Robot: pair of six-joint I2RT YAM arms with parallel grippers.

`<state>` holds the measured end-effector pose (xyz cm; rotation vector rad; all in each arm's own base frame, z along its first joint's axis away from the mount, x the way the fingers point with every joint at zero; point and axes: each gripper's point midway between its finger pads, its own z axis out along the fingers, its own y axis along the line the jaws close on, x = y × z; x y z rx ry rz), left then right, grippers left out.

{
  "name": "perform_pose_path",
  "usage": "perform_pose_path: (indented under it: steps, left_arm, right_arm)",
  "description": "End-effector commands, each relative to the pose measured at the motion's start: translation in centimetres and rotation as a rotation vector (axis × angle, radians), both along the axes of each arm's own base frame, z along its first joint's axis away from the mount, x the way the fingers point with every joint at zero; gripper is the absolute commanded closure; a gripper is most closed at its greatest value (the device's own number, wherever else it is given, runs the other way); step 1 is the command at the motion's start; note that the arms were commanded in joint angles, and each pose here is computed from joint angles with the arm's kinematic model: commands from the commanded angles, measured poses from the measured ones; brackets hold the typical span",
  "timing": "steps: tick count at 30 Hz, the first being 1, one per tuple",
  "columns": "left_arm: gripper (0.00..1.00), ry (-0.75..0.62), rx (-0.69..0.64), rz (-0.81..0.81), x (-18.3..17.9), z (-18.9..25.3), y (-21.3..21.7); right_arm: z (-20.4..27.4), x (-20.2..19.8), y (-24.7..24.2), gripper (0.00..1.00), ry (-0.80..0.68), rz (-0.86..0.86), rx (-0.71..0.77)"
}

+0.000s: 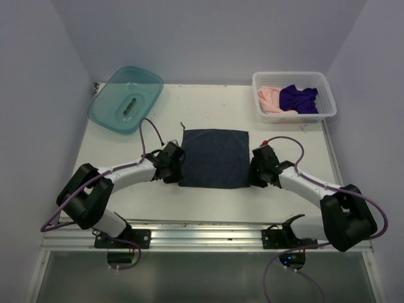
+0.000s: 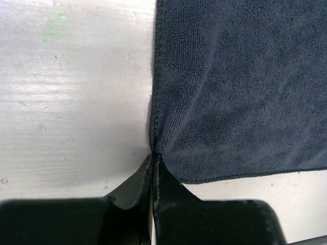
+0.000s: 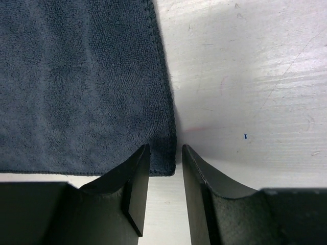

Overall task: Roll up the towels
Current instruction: Flatten the towel, then fold the towel

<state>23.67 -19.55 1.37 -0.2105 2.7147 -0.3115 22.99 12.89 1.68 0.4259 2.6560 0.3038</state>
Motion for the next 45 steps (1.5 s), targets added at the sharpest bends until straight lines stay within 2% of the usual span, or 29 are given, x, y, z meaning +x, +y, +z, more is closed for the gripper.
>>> perform_pose_path:
  steps: [1,14,17,18,22,23,26,33,38,44,45]
  left_arm:
    - [1.0,0.021,0.066,0.013,-0.8,0.1,1.4]
    - [1.0,0.016,0.055,0.014,-0.9,0.2,1.3]
    - [1.0,0.016,0.051,0.016,-0.9,0.1,1.3]
    - [1.0,0.015,0.05,0.016,-0.9,0.2,1.3]
    - [1.0,0.01,0.046,0.016,-0.9,0.3,1.3]
    - [1.0,0.009,0.045,0.016,-0.9,0.3,1.3]
    - [1.0,0.007,0.043,0.018,-0.9,0.4,1.4]
    - [1.0,0.003,0.037,0.019,-1.0,0.4,1.4]
    - [1.0,0.001,0.035,0.019,-0.9,0.4,1.3]
    - [1.0,0.005,0.034,0.019,-1.0,0.4,1.3]
    - [1.0,0.003,0.035,0.018,-0.9,0.4,1.2]
  right_arm:
    - [-0.9,-0.8,-0.3,0.65,0.016,-0.025,-0.017]
    - [-1.3,-1.6,-0.1,0.62,0.022,-0.04,-0.014]
    - [-1.4,-1.8,-0.3,0.69,0.023,-0.054,-0.012]
    - [-1.6,-2.1,-0.4,0.75,0.028,-0.058,-0.015]
    - [-1.4,-2.3,-0.7,0.81,0.016,-0.078,-0.012]
    - [-1.4,-2.4,-0.8,0.8,0.019,-0.081,-0.012]
    - [-1.5,-2.7,-1.0,0.6,0.018,-0.085,-0.015]
    - [-1.9,-3.1,-0.8,0.58,0.032,-0.075,-0.012]
    - [-2.0,-3.3,-0.1,0.6,0.03,-0.066,0.009]
    - [-2.2,-3.7,0.5,0.69,0.033,-0.051,0.016]
    - [-2.2,-3.6,0.4,0.73,0.031,-0.054,0.013]
